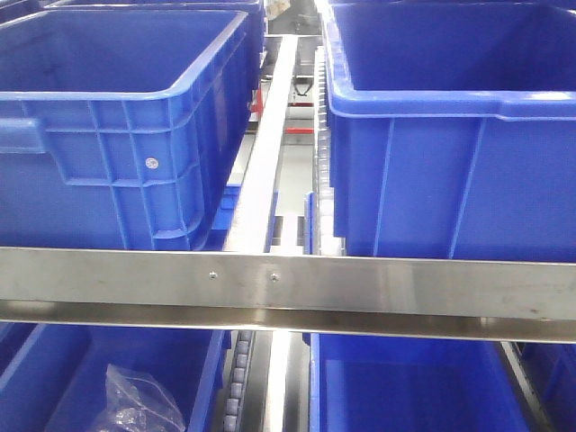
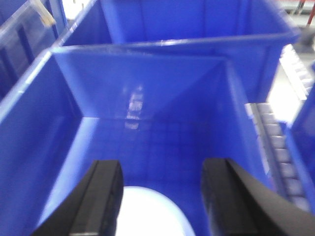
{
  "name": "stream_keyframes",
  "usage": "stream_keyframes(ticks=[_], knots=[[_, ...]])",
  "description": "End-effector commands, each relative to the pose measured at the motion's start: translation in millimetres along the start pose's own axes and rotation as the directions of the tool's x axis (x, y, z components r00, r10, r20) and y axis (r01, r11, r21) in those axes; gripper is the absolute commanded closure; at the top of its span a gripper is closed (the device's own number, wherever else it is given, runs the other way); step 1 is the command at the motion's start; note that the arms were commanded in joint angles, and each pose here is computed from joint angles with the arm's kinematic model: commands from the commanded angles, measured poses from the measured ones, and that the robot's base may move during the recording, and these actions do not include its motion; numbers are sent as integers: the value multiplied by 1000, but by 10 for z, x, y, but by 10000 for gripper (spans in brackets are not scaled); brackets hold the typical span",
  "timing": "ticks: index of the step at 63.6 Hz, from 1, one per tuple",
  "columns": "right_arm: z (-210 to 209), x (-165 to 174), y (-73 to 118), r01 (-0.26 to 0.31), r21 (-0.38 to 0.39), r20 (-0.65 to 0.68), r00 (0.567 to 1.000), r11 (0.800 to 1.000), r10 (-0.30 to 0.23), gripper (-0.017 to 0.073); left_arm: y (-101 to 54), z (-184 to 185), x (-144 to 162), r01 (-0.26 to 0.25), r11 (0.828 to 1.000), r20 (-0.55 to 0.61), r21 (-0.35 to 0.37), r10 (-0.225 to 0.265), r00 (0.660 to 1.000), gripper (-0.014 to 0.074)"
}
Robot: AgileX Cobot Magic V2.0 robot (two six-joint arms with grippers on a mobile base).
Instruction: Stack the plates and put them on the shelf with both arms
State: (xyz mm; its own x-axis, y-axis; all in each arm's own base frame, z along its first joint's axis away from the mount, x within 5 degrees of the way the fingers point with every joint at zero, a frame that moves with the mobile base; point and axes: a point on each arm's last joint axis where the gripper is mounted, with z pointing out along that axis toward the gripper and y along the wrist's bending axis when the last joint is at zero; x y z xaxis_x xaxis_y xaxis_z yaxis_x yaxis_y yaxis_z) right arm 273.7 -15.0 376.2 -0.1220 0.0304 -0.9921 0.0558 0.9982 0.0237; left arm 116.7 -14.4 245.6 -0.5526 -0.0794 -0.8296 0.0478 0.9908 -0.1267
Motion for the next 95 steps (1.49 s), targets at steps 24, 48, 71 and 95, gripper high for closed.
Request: stream_keyframes(ticks=[24, 48, 71, 95], knots=[[-1726, 826, -13, 6, -7, 235, 972, 1000, -4, 524, -21, -45, -153, 14, 1000, 97, 14, -15, 995, 510], [-1807, 1462, -26, -10, -9, 169, 986, 1000, 12, 533, -21, -45, -153, 14, 1000, 97, 14, -15, 995, 510], [-1806, 1468, -27, -10, -9, 167, 986, 1000, 12, 533, -21, -45, -153, 14, 1000, 97, 14, -15, 995, 510], [-2003, 1725, -32, -49, -24, 286, 957, 999, 53, 533, -21, -45, -153, 14, 1000, 97, 14, -15, 995, 510]])
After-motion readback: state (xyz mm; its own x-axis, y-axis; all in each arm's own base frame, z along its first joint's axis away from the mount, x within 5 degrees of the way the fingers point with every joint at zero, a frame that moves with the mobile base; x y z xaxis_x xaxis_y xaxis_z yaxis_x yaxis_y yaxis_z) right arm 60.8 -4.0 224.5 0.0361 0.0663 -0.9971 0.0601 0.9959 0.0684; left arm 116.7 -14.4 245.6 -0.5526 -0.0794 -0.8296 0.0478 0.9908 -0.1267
